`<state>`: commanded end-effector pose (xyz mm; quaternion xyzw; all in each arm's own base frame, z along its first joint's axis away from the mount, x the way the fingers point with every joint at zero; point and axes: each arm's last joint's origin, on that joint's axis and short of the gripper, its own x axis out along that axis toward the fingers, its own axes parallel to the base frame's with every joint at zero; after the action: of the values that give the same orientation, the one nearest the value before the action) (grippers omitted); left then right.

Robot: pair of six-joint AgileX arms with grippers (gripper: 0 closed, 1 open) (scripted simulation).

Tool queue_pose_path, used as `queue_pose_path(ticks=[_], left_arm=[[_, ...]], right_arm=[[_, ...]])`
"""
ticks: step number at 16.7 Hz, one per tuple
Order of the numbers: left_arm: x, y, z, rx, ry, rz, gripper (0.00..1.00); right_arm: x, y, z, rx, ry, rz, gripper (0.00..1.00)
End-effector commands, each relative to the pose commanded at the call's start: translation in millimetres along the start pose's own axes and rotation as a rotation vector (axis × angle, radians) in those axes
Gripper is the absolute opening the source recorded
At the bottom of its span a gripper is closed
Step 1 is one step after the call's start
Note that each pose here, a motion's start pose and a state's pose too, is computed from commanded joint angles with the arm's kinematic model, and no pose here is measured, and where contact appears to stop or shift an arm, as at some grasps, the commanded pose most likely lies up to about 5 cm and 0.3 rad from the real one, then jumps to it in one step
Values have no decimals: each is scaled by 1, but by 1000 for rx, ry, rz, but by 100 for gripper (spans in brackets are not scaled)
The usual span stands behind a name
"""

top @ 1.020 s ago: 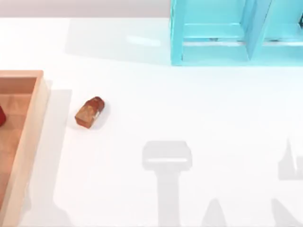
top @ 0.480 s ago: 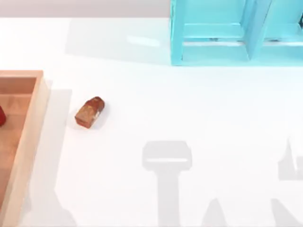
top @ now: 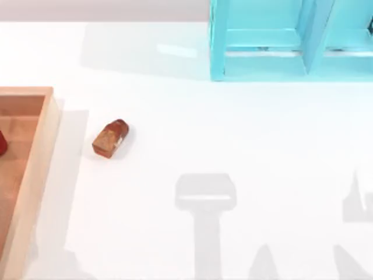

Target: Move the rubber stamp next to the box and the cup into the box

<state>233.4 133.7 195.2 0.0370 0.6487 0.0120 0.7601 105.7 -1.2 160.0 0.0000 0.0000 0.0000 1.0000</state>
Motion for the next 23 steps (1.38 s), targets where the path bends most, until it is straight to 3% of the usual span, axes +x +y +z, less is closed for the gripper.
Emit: queue_pose_path(ticks=[4,8,21,23], left_arm=[[29,-9,-20,-13,110,-107,0],[30,-9,-20,-15,113,-110,0],[30,-9,-20,-15,113,-110,98],[30,-9,-20,-15,113,-110,100]], right_arm=[[0,0,0,0,0,0,100],[0,0,0,0,0,0,100],[0,0,0,0,0,0,100],[0,0,0,0,0,0,100]])
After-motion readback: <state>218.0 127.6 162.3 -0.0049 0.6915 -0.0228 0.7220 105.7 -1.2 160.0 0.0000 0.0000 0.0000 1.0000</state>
